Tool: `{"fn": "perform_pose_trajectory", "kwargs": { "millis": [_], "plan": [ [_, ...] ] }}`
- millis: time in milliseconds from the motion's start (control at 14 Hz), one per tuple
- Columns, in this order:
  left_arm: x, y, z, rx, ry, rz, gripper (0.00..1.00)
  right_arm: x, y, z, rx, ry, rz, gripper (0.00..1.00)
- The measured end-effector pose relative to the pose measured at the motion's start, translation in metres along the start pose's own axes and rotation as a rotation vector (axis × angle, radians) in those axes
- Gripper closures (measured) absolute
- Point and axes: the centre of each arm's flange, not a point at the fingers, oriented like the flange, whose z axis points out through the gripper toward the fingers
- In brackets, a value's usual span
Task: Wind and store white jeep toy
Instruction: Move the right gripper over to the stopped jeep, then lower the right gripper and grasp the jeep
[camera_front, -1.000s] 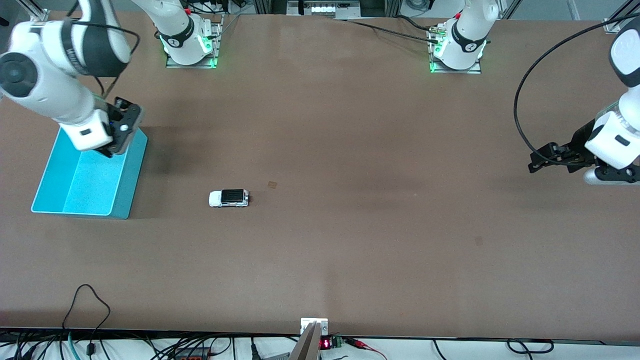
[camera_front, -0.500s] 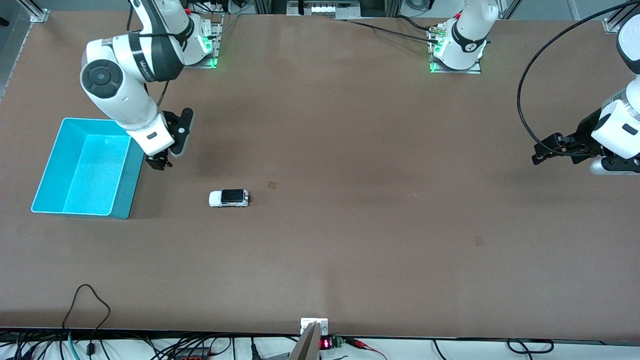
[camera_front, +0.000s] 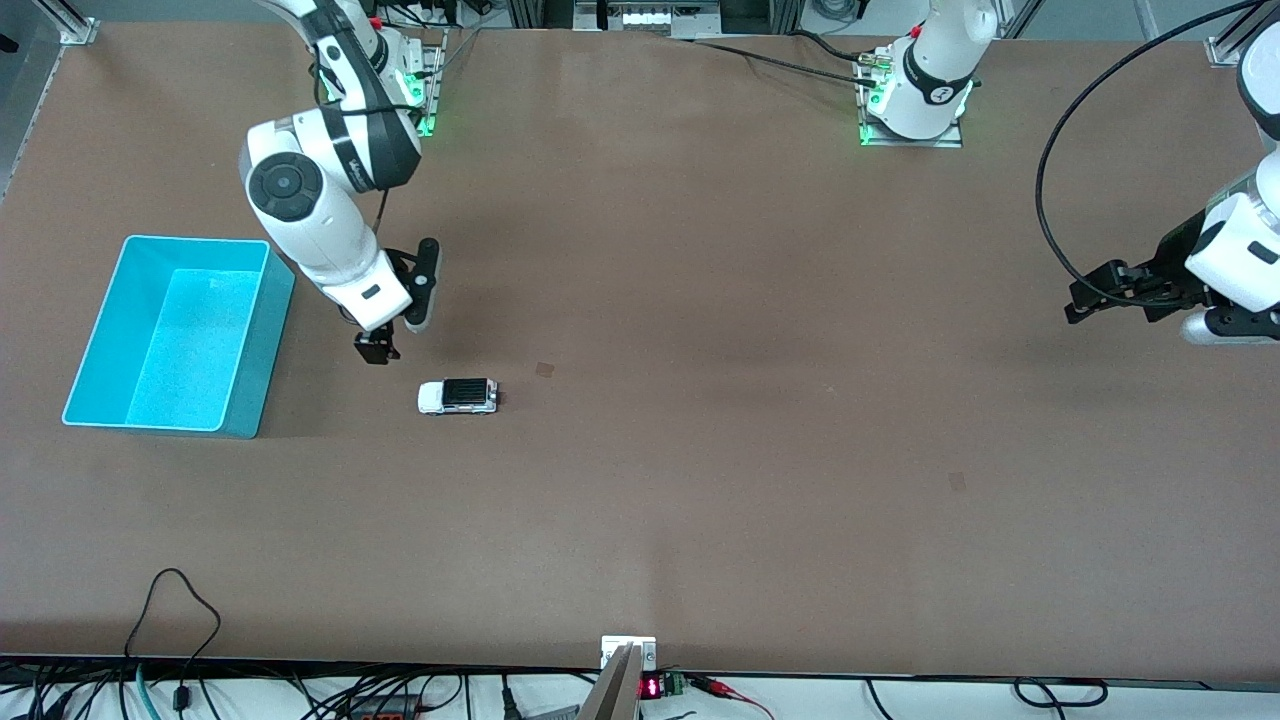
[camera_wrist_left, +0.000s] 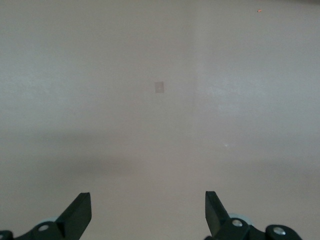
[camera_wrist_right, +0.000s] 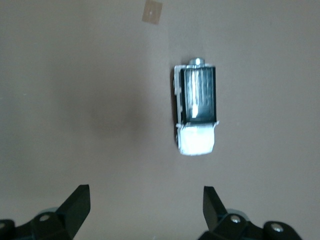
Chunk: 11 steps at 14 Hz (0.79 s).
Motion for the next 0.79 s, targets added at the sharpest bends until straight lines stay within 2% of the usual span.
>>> {"fn": "perform_pose_trajectory", "kwargs": {
  "millis": [500,786],
  "plan": [
    [-0.014,0.001,-0.015,0.000,0.013,0.001,0.00,0.030,0.035,0.028,-0.027,0.018,-0.049,0.00],
    [-0.015,-0.001,-0.023,0.001,0.014,-0.010,0.00,0.051,0.041,0.056,-0.004,0.013,-0.078,0.00]
  ]
}}
